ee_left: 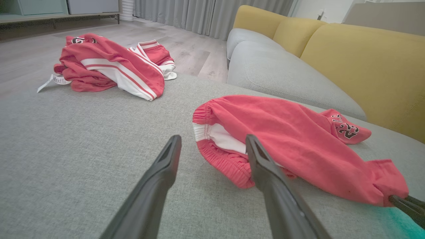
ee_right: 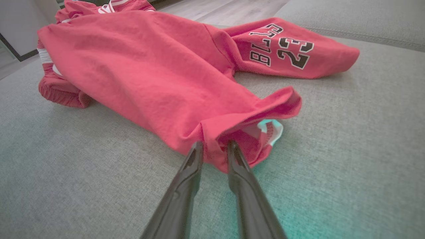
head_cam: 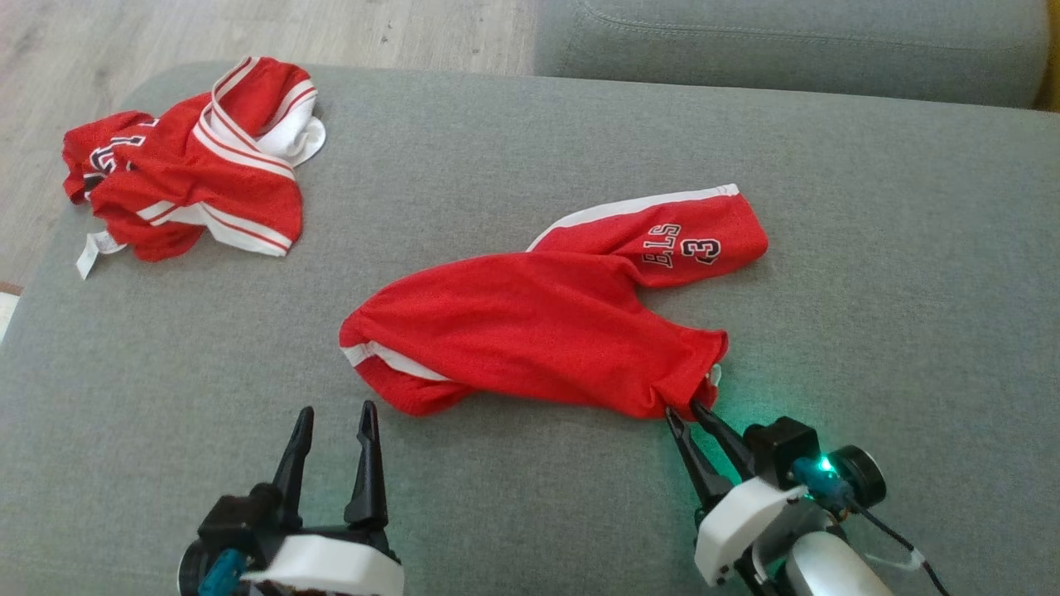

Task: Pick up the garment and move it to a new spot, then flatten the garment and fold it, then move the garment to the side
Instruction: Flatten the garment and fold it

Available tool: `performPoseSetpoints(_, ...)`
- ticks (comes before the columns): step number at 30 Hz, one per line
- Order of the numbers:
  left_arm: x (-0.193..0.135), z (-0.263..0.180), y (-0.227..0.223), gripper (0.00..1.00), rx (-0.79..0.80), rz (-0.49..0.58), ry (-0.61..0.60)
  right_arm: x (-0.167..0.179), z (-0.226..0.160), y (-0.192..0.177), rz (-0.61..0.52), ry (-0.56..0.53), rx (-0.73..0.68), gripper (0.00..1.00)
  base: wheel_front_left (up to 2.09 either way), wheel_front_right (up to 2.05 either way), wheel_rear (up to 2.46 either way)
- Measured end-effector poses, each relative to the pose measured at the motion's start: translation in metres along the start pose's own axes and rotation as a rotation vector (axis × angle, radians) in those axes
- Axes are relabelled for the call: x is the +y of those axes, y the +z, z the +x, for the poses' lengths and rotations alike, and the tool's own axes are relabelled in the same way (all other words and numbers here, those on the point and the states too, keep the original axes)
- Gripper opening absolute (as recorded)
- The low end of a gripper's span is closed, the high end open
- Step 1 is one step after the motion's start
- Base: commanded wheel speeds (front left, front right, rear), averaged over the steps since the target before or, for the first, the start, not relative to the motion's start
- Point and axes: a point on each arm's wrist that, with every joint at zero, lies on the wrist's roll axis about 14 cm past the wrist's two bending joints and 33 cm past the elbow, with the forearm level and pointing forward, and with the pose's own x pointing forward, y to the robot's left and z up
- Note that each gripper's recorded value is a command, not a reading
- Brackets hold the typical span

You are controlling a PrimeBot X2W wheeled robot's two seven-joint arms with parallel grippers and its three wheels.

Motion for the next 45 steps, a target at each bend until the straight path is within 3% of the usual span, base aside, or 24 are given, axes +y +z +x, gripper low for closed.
performPoseSetpoints(2, -0.001, 0.001, 0.000, 1.00, 0.000, 0.001, -0.002, 0.000, 0.001, 0.002, -0.007, 0.004, -0.006, 0.21, 0.00, 0.00, 0.00)
performPoseSetpoints(3, -0.001, 0.001, 0.000, 1.00, 0.000, 0.002, -0.002, 0.001, 0.002, 0.004, -0.010, 0.007, -0.018, 0.02, 0.00, 0.00, 0.00)
performPoseSetpoints(4, -0.001, 0.001, 0.000, 1.00, -0.001, 0.003, -0.004, 0.001, 0.002, 0.007, -0.014, 0.008, -0.029, 0.00, 0.00, 0.00, 0.00)
performPoseSetpoints(10, -0.003, 0.002, 0.003, 1.00, -0.009, 0.010, -0.010, 0.006, 0.003, 0.028, -0.027, 0.025, -0.107, 0.00, 0.00, 0.00, 0.00)
performPoseSetpoints(17, -0.008, -0.002, 0.013, 1.00, -0.048, 0.015, -0.029, 0.018, -0.014, 0.083, -0.003, 0.037, -0.287, 0.00, 0.00, 0.00, 0.00)
performPoseSetpoints(26, -0.007, -0.017, 0.019, 1.00, -0.077, 0.018, -0.026, 0.042, -0.055, 0.086, 0.114, 0.052, -0.283, 0.00, 0.00, 0.00, 0.00)
performPoseSetpoints(32, -0.006, -0.017, 0.020, 1.00, -0.077, 0.010, -0.020, 0.002, -0.039, 0.067, 0.157, -0.040, -0.198, 0.00, 0.00, 0.00, 0.00)
performPoseSetpoints(45, 0.000, 0.007, 0.014, 1.00, -0.050, 0.011, 0.010, -0.096, 0.048, 0.061, 0.133, -0.214, -0.074, 0.00, 0.00, 0.00, 0.00)
